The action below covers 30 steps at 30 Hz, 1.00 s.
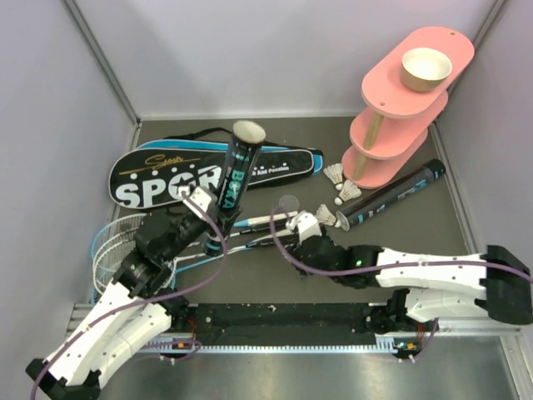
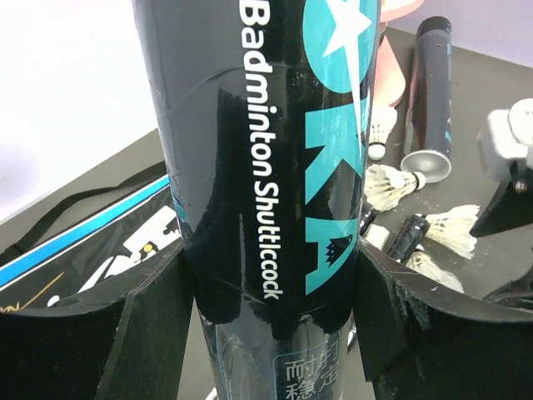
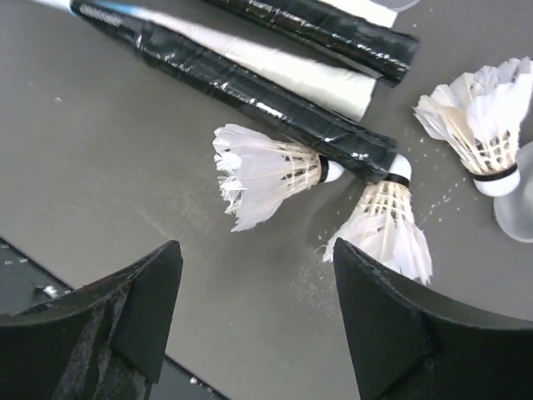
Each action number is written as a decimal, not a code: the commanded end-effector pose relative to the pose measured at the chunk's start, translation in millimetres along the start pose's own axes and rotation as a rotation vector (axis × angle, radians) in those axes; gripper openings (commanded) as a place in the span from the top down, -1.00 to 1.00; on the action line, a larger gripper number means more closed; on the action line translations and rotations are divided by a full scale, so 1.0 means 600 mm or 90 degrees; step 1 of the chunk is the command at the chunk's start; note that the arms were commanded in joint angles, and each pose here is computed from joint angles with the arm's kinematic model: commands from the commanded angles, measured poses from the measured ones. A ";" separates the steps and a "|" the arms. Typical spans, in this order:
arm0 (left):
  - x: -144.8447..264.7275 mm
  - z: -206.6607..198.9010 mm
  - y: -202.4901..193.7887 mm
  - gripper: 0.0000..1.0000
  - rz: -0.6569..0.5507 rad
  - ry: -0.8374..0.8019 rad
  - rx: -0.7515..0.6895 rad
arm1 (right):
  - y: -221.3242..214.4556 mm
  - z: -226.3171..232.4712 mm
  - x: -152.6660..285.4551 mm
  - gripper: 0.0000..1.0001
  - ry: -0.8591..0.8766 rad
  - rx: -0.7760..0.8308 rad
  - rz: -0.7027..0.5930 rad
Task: Pack up the badminton gear
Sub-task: Pick up the shuttlecock at the center of the board.
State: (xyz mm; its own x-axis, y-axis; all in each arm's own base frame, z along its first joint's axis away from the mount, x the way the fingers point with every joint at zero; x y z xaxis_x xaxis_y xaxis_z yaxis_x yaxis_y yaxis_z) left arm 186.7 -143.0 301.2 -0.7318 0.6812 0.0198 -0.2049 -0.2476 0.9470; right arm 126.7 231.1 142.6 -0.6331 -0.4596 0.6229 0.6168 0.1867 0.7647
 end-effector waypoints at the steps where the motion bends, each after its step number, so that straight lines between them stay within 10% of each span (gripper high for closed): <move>1: 0.015 0.020 0.013 0.33 -0.098 0.079 -0.050 | -0.004 0.016 -0.030 -0.41 -0.066 0.066 -0.041; 10: 0.023 0.024 -0.002 0.32 -0.090 0.108 -0.050 | -0.012 0.025 -0.070 0.22 -0.188 0.085 -0.094; 20: 0.023 0.019 -0.006 0.32 -0.089 0.098 -0.055 | -0.014 0.037 -0.096 0.13 -0.201 0.047 -0.120; 25: 0.017 0.012 -0.014 0.34 -0.080 0.077 -0.063 | -0.011 0.016 -0.091 0.86 -0.255 0.048 -0.150; 30: 0.013 0.006 -0.023 0.35 -0.074 0.063 -0.078 | -0.012 0.000 -0.063 1.00 -0.241 0.028 -0.143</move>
State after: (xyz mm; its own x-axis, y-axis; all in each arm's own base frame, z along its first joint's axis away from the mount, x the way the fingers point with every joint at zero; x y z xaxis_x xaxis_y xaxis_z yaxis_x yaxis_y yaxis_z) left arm 185.9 -127.1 271.9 -0.7855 0.6178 -0.0360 -0.2695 -0.2892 0.9186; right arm 148.9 251.8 93.9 -0.8645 -0.1247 0.4868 0.4502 0.2383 0.8605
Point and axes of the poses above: each gripper's point midway between its finger pads, its own x axis back along the fingers, its own z axis along the line the jaws close on, y = z × x, the point moved 5 cm from there along x, back along the fingers, and after that the axes turned 12 degrees about -x, right-handed, at the moved point
